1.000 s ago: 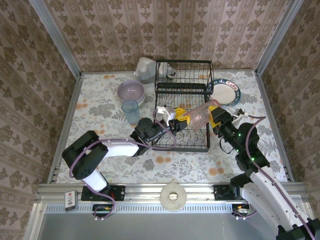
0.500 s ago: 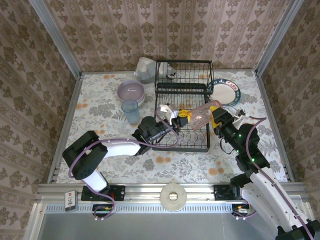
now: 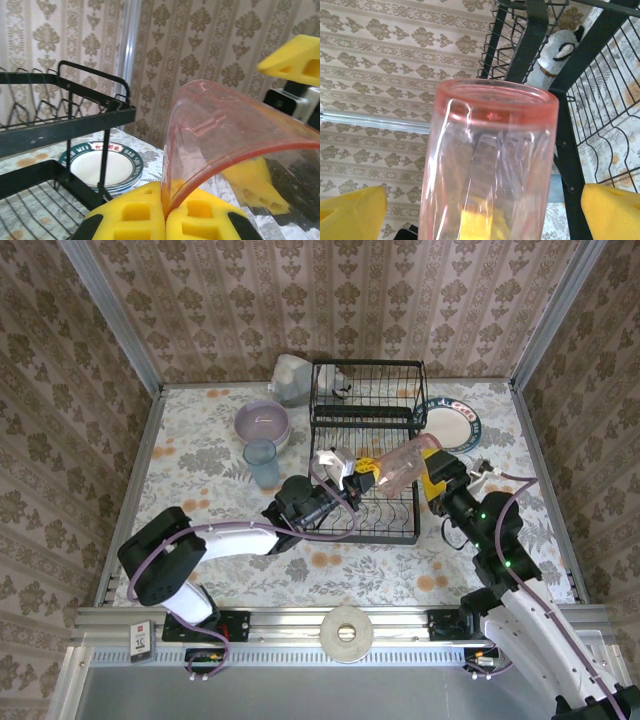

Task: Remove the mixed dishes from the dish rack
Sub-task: Place the cup down.

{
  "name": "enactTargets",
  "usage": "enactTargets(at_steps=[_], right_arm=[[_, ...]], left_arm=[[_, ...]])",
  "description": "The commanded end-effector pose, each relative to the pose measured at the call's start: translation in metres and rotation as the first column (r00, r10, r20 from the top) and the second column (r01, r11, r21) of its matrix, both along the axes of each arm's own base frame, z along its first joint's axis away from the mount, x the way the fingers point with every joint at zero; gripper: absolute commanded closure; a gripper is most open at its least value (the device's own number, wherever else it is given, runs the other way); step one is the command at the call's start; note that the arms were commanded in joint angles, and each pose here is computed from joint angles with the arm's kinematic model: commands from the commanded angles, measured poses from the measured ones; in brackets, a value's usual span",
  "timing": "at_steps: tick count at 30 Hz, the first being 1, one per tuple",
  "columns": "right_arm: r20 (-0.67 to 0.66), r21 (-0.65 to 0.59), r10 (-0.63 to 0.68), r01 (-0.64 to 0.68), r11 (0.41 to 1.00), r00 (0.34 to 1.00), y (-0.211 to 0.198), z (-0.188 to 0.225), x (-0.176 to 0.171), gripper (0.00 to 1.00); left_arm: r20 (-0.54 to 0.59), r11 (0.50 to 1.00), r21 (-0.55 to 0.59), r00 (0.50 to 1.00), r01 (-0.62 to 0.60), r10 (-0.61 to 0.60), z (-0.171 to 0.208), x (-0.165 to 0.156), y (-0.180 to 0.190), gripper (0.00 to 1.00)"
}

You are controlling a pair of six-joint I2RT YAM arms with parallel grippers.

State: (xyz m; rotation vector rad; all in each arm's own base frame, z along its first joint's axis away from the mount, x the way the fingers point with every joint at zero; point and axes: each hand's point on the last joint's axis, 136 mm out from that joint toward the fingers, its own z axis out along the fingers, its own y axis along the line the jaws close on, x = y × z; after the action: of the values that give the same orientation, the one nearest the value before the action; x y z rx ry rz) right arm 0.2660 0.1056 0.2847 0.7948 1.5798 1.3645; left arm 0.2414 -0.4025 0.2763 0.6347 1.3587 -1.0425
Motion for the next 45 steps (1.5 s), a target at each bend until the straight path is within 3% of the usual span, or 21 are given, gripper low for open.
enactTargets(at_steps=[1,13,23,29,33,38,41,45], right_arm=[[0.037,-0.043,-0.021,0.022,0.999,0.999,-0.006,0.012,-0.007,0.0],[0.142,-0.267,-0.16,0.194,0.944,0.977,-0.04,0.046,-0.026,0.0],[0.263,-0.39,-0.177,0.272,0.88,0.949,-0.049,0.074,-0.03,0.0],[0.31,-0.464,-0.121,0.261,0.846,0.943,-0.04,0.078,-0.022,0.0],[0.349,-0.54,-0.055,0.249,0.804,0.936,-0.029,0.085,-0.018,0.0],[0.39,-0.638,0.033,0.244,0.73,0.92,-0.011,0.087,-0.016,0.0],[0.397,-0.709,0.105,0.232,0.666,0.912,0.006,0.08,-0.014,0.0],[0.402,-0.785,0.196,0.226,0.577,0.894,0.026,0.069,-0.014,0.0]], left_arm=[[0.006,0.996,-0.068,0.998,-0.056,0.056,0.029,0.002,0.016,1.0],[-0.07,0.981,0.071,0.98,-0.18,0.184,0.061,0.003,0.056,1.0],[-0.075,0.934,0.153,0.938,-0.324,0.338,0.111,-0.017,0.147,1.0],[-0.129,0.834,0.312,0.849,-0.456,0.513,0.121,-0.028,0.226,1.0],[-0.175,0.74,0.456,0.765,-0.494,0.619,0.116,-0.036,0.269,1.0],[-0.273,0.669,0.603,0.674,-0.436,0.686,0.108,-0.052,0.299,1.0],[-0.32,0.619,0.683,0.602,-0.389,0.732,0.106,-0.057,0.311,1.0],[-0.356,0.581,0.748,0.545,-0.32,0.759,0.105,-0.054,0.314,1.0]])
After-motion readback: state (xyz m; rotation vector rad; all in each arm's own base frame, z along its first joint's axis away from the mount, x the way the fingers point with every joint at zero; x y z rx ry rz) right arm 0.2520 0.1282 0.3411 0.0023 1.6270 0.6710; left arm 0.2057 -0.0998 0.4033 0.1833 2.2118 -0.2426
